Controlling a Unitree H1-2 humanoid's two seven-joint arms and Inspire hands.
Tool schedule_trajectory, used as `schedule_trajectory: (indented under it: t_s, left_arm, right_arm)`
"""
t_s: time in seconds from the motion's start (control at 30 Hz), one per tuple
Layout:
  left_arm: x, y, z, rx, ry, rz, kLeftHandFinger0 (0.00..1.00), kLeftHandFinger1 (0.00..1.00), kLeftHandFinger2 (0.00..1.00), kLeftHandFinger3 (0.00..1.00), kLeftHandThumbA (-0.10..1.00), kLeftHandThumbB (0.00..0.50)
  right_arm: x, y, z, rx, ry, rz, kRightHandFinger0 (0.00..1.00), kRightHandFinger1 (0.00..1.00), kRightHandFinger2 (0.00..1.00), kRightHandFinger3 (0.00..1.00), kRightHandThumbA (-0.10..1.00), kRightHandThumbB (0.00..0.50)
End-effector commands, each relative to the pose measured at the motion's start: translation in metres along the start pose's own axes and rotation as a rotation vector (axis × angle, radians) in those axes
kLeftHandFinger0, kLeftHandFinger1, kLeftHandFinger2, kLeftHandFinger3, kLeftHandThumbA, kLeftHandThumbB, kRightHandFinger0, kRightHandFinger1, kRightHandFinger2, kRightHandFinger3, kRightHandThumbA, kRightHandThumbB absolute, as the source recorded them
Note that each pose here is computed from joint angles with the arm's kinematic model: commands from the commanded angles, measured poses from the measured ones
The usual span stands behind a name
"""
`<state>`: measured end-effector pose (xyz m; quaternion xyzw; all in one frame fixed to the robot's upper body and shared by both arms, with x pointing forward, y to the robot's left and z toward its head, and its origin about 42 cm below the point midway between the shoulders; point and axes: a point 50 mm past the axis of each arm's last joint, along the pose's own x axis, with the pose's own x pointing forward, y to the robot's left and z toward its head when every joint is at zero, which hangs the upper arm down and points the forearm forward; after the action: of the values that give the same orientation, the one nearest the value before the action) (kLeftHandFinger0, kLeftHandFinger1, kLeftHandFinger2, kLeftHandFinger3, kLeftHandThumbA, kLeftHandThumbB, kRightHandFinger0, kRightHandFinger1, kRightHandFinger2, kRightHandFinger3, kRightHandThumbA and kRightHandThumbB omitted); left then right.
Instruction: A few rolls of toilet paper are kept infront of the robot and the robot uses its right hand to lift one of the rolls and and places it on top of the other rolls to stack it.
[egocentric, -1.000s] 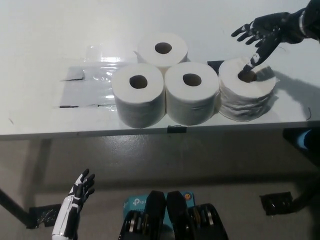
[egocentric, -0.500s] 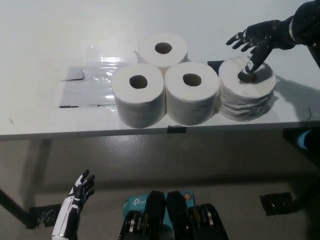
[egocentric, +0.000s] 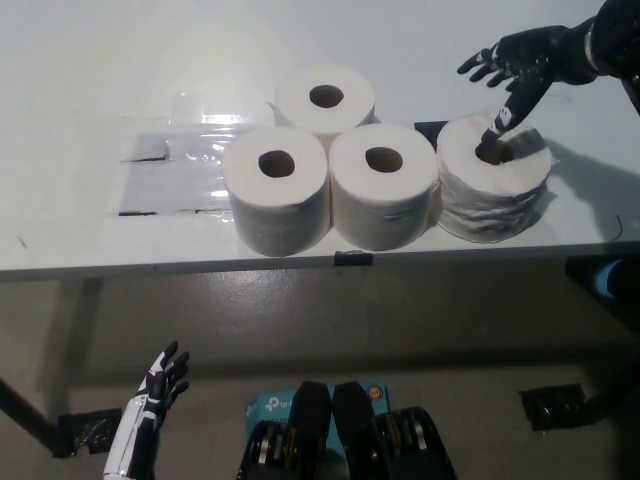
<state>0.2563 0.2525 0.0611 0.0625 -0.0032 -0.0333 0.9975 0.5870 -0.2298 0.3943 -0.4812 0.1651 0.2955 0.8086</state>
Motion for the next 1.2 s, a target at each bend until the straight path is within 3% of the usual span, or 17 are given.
schedule_trajectory:
  t_s: [0.0, 0.1, 0.2, 0.37, 0.53, 0.6, 0.77, 0.87, 1.03, 1.17]
  left_arm:
    - [-0.002, 0.002, 0.007, 0.02, -0.038, -0.012, 1.0, 1.0, 1.0, 1.0, 1.0, 0.189]
    - [-0.002, 0.001, 0.007, 0.017, -0.043, -0.01, 1.0, 1.0, 1.0, 1.0, 1.0, 0.179]
    - [-0.004, 0.001, 0.007, 0.009, -0.047, -0.013, 1.0, 1.0, 1.0, 1.0, 1.0, 0.171]
    - [-0.005, 0.001, 0.005, 0.007, -0.048, -0.012, 1.0, 1.0, 1.0, 1.0, 1.0, 0.176]
    - [-0.003, 0.002, 0.006, 0.002, -0.048, -0.014, 1.0, 1.0, 1.0, 1.0, 1.0, 0.188]
    - [-0.003, 0.001, 0.007, -0.004, -0.052, -0.013, 1.0, 1.0, 1.0, 1.0, 1.0, 0.162]
    - [-0.004, 0.003, 0.006, -0.003, -0.054, -0.012, 1.0, 1.0, 1.0, 1.0, 1.0, 0.165]
    - [-0.004, 0.003, 0.006, -0.008, -0.052, -0.008, 1.0, 1.0, 1.0, 1.0, 1.0, 0.169]
    - [-0.005, 0.001, 0.005, -0.007, -0.052, -0.01, 1.0, 1.0, 1.0, 1.0, 1.0, 0.172]
    - [-0.006, 0.002, 0.006, -0.013, -0.053, -0.006, 1.0, 1.0, 1.0, 1.0, 1.0, 0.172]
  right_arm:
    - [-0.031, -0.041, 0.027, -0.054, -0.068, -0.14, 1.0, 1.0, 1.0, 1.0, 0.97, 0.328]
    - [-0.03, -0.039, 0.025, -0.052, -0.076, -0.15, 1.0, 1.0, 1.0, 1.0, 1.0, 0.338]
    - [-0.027, -0.035, 0.023, -0.057, -0.077, -0.143, 1.0, 1.0, 1.0, 1.0, 1.0, 0.305]
    - [-0.02, -0.03, 0.02, -0.048, -0.065, -0.13, 1.0, 1.0, 1.0, 1.0, 1.0, 0.326]
    - [-0.017, -0.029, 0.022, -0.06, -0.038, -0.165, 1.0, 1.0, 1.0, 1.0, 0.89, 0.286]
    - [-0.017, -0.029, 0.022, -0.06, -0.024, -0.185, 1.0, 1.0, 1.0, 1.0, 0.88, 0.323]
    - [-0.015, -0.027, 0.021, -0.09, -0.019, -0.184, 1.0, 1.0, 1.0, 1.0, 0.91, 0.34]
    - [-0.014, -0.025, 0.018, -0.1, -0.018, -0.179, 1.0, 1.0, 1.0, 1.0, 0.89, 0.303]
    - [-0.012, -0.022, 0.015, -0.11, -0.006, -0.179, 1.0, 1.0, 1.0, 1.0, 0.88, 0.286]
    - [-0.01, -0.021, 0.014, -0.098, 0.025, -0.186, 1.0, 1.0, 1.0, 1.0, 0.87, 0.316]
